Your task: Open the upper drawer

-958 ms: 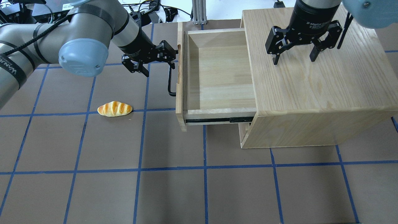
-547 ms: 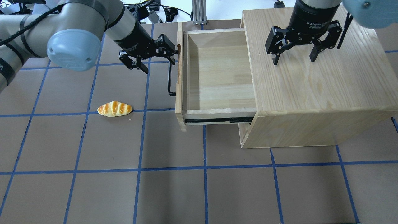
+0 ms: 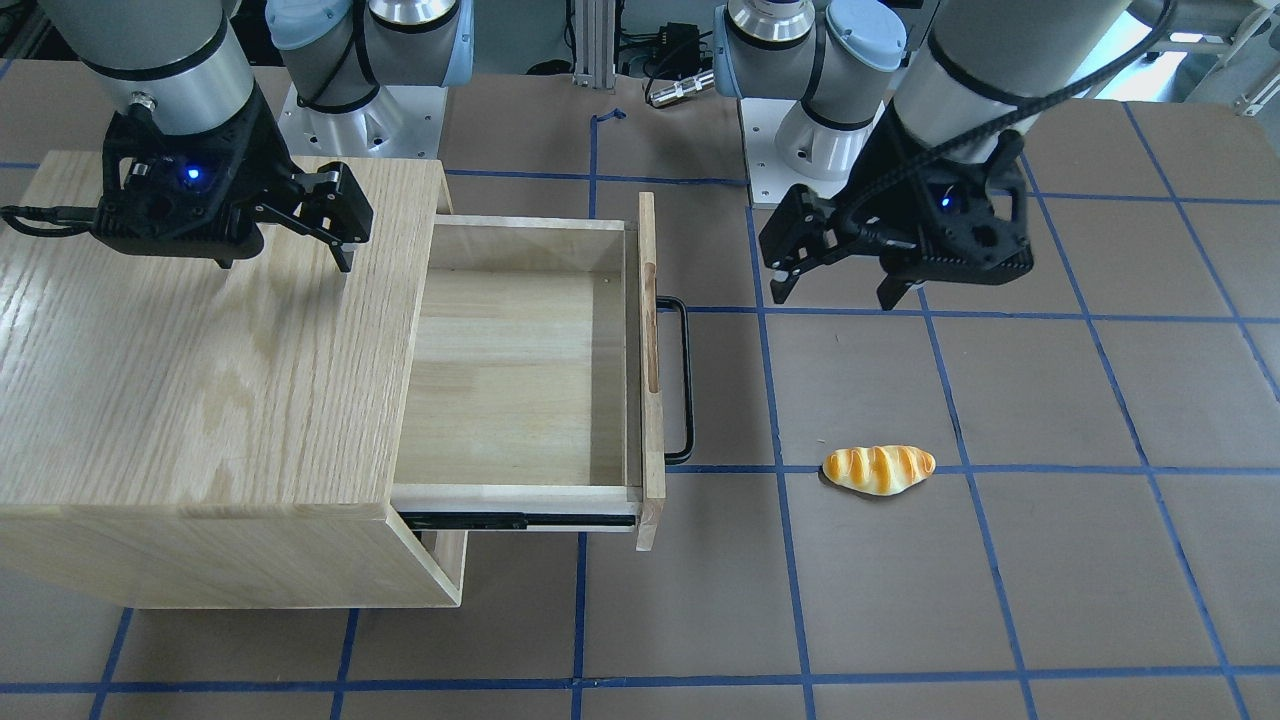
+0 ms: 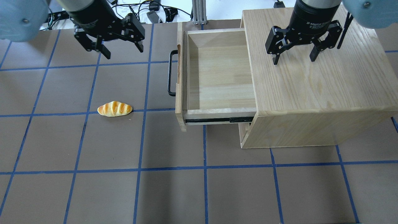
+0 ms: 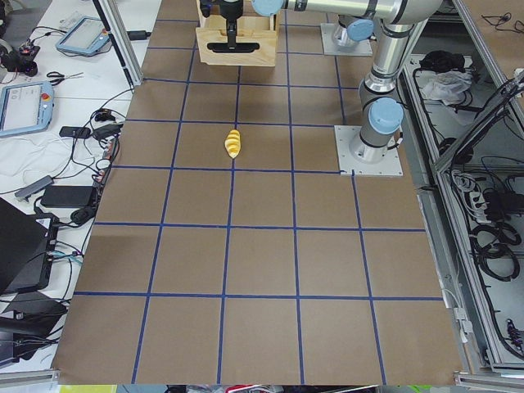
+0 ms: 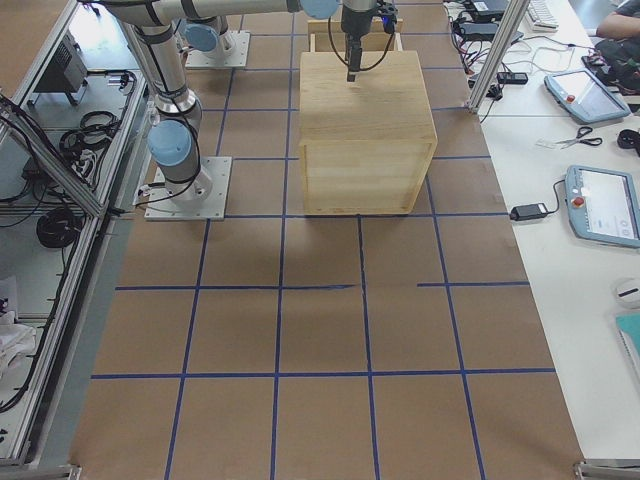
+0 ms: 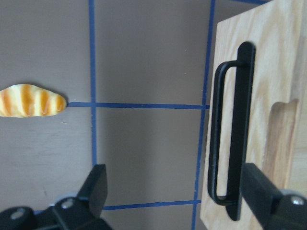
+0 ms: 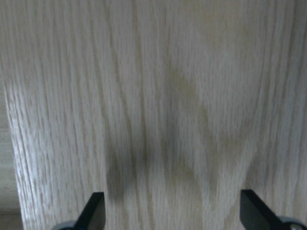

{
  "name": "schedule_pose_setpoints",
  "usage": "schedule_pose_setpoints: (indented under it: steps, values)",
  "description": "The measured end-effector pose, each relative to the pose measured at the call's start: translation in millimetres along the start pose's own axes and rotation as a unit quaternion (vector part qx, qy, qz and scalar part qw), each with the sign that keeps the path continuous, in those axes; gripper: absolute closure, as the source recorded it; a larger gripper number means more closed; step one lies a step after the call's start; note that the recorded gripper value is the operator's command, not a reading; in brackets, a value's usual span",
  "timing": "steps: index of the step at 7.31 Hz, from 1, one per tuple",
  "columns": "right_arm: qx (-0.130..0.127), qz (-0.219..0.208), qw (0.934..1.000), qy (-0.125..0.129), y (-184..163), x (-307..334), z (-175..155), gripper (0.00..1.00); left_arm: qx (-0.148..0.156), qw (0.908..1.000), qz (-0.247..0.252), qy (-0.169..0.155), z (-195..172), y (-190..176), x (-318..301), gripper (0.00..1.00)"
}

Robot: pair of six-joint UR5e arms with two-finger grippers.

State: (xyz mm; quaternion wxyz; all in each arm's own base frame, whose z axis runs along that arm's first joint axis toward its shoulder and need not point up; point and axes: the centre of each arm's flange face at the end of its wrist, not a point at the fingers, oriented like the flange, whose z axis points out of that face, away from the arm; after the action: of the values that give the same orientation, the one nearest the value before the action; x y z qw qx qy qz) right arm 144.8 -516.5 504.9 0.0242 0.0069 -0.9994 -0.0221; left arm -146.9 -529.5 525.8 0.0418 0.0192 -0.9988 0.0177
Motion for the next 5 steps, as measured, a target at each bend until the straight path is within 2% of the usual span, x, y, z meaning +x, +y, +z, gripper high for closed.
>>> schedule_pose_setpoints:
  steps: [1, 2, 5]
  values:
    - [0.0, 0.0, 1.0, 0.0, 0, 0, 0, 0.0, -0.006, 0.9993, 0.012, -0.035, -17, 16, -11, 0.0]
    - [0.0, 0.0, 1.0, 0.0, 0, 0, 0, 0.0, -0.008, 0.9985, 0.017, -0.052, -24, 26, -18, 0.0]
    - [0.0, 0.0, 1.0, 0.0, 0, 0, 0, 0.0, -0.005, 0.9979, 0.027, -0.059, -24, 26, -28, 0.0]
